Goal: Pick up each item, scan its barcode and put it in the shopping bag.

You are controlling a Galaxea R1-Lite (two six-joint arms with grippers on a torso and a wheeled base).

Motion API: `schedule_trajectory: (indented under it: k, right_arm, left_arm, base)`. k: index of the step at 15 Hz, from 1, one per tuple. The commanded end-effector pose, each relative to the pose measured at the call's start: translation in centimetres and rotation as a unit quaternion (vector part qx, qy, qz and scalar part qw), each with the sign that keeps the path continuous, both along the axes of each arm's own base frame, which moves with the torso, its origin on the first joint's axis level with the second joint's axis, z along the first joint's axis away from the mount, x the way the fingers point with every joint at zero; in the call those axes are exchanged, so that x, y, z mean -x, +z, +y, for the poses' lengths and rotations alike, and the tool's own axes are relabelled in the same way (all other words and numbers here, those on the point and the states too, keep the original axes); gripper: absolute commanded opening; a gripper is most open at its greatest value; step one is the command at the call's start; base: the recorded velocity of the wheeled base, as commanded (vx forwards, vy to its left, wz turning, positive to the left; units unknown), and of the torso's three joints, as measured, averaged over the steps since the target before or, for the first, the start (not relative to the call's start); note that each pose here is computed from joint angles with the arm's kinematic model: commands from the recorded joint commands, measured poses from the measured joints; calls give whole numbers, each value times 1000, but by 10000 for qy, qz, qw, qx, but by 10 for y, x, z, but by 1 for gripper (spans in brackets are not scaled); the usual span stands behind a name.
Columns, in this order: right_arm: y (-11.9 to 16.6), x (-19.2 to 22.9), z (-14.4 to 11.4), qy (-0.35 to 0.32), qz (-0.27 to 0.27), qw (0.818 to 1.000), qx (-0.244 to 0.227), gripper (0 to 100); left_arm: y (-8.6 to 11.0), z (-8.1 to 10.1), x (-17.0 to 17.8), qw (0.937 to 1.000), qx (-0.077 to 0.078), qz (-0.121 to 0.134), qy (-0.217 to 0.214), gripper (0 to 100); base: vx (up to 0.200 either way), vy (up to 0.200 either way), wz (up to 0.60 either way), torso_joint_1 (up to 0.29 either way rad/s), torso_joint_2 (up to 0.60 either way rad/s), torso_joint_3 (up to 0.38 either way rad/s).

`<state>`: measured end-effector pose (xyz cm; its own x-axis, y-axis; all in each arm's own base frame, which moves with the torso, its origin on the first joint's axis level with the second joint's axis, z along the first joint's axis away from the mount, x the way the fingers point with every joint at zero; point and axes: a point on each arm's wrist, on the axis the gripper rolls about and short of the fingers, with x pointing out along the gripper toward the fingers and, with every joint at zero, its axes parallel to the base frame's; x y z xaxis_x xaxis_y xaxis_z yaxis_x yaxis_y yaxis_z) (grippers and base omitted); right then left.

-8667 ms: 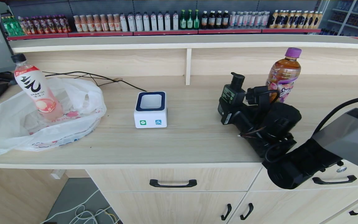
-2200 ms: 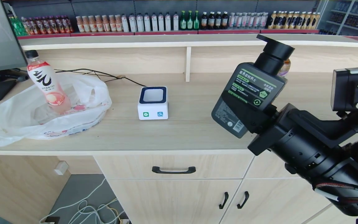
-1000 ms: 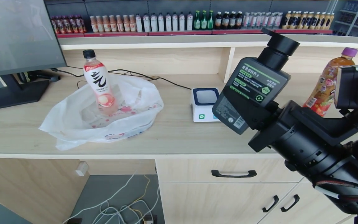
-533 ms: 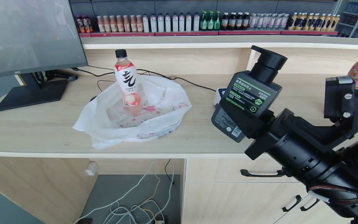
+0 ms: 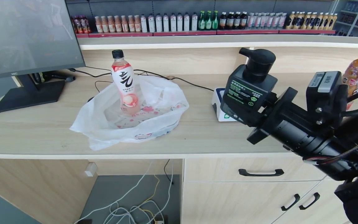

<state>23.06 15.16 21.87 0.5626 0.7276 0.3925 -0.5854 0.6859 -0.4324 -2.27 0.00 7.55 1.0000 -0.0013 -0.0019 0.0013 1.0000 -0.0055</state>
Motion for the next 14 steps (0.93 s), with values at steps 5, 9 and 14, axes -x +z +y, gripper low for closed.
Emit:
schedule_trajectory:
  k: [5,9,14]
  right_arm:
    - [-3,-97,66,-118,-2369,9665,983,0]
    - [-10,-122,41,-136,-3032,9405,1527,0]
    - [-6,-135,9,-165,-3399,9221,1843,0]
  left_arm:
    - [0,0,0,10000,3,-2,-1,100]
    - [0,0,0,10000,3,-2,-1,100]
    - [0,0,0,10000,3,-2,-1,100]
  base:
    - [0,0,0,0,0,0]
    - [0,0,0,0,0,0]
    - [0,0,0,0,0,0]
